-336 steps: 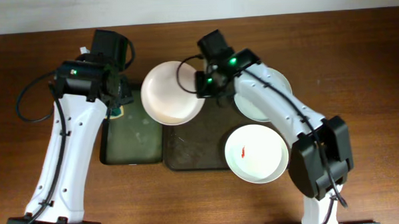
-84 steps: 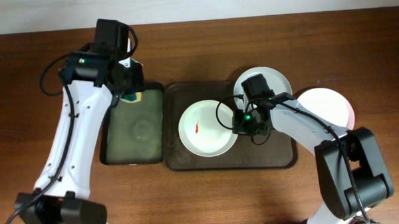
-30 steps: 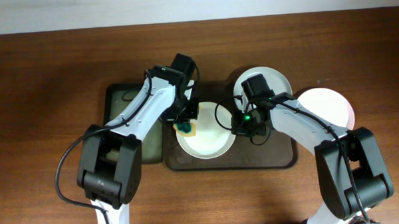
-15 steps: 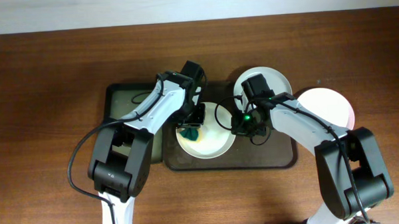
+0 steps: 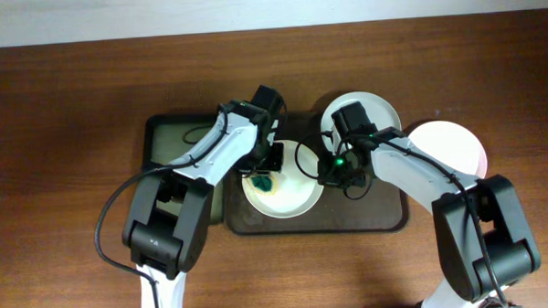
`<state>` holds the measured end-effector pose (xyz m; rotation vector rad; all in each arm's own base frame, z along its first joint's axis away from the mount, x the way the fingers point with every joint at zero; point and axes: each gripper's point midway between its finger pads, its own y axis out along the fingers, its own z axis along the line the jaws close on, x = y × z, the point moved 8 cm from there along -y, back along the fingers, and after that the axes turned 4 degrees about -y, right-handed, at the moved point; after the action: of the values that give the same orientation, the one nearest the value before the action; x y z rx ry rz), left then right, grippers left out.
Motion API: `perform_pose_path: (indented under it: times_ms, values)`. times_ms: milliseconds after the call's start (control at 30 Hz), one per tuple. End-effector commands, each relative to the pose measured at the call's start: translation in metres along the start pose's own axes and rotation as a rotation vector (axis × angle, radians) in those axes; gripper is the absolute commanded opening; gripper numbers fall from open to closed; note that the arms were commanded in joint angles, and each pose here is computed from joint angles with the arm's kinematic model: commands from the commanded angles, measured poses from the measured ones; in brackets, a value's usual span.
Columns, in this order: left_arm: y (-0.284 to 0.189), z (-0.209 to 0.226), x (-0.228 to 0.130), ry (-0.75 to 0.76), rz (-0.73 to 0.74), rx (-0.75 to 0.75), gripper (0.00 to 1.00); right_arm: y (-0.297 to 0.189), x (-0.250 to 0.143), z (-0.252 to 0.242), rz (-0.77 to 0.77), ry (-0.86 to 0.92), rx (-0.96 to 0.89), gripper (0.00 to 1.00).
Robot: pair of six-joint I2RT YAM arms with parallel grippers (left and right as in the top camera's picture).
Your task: Clean dirty plates on tray and stack at the side
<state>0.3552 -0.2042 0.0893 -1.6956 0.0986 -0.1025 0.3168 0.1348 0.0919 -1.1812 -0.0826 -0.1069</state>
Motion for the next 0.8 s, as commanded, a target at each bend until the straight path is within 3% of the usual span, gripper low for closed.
perform_pose_path:
  times_ms: [0,133,400,767]
  values:
    - [0.028,0.000,-0.017,0.035,0.027,0.072,0.00,0.001,-0.002,0.001,0.007,-0.001,0.005,0.04]
    - [0.043,0.002,-0.026,0.035,0.064,0.069,0.00,0.001,-0.002,0.001,0.007,-0.001,0.005,0.04]
    - [0.054,-0.019,-0.036,0.075,0.173,-0.164,0.00,0.001,-0.002,0.001,0.007,-0.001,0.005,0.04]
    - [0.054,-0.022,-0.033,0.079,0.155,-0.182,0.00,0.010,-0.012,-0.006,0.022,0.004,0.000,0.04]
